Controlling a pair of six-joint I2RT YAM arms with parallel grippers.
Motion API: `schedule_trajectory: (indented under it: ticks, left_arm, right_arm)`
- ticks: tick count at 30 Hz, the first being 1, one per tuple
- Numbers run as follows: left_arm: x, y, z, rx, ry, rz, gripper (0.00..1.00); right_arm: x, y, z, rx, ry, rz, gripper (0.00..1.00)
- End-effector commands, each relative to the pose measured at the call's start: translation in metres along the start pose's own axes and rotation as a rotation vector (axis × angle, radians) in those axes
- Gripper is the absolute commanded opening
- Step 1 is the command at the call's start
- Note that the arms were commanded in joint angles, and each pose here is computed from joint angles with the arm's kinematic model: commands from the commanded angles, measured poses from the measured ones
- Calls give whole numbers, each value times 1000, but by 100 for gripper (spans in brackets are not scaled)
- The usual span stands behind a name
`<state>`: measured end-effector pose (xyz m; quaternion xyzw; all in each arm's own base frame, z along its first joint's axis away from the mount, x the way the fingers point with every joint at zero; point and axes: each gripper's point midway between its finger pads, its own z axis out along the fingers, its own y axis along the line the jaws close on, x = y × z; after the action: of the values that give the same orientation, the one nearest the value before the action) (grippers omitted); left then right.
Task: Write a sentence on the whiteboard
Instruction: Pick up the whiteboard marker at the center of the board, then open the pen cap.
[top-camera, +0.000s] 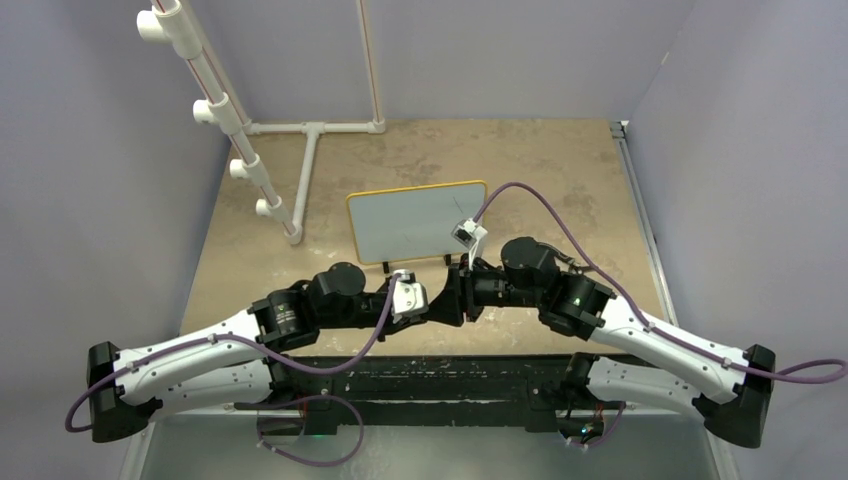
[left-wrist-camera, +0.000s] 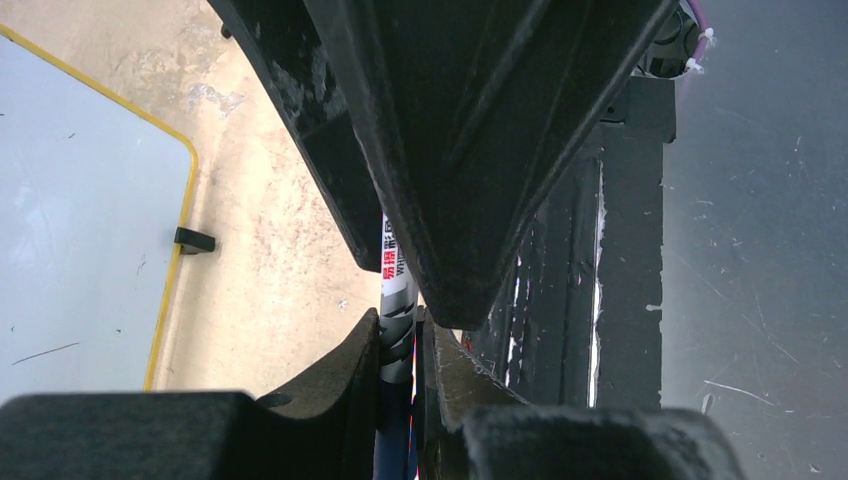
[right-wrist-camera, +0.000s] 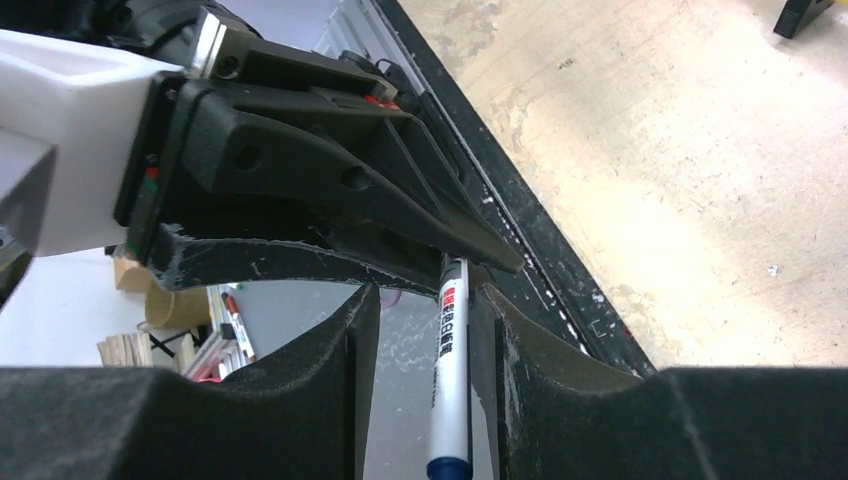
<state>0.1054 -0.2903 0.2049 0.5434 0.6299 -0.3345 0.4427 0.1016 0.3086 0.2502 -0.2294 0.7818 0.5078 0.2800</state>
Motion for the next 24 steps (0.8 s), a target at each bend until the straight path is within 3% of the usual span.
schedule_trajectory:
  ticks: [1, 4, 7, 10, 16, 22, 24]
  left_arm:
    - [-15, 1, 1, 6, -56, -12, 0]
    - [-14, -1, 2, 19, -52, -15, 0]
    - [-14, -1, 3, 24, -53, -17, 0]
    - [-14, -3, 3, 32, -53, -17, 0]
    - [-16, -1, 2, 26, -57, -21, 0]
    - [-16, 1, 1, 17, -59, -22, 0]
    - [-18, 0, 0, 20, -65, -21, 0]
  right_arm:
    - [1, 1, 6, -23, 6, -16, 42]
    - [-1, 0, 7, -19, -1, -18, 37]
    - [-4, -2, 6, -5, -15, -19, 25]
    - [-9, -4, 4, 15, -45, -17, 20]
    - [-17, -5, -4, 26, -118, -2, 0]
    - [-21, -2, -12, 21, -151, -6, 0]
    - [-22, -2, -13, 25, -153, -3, 17]
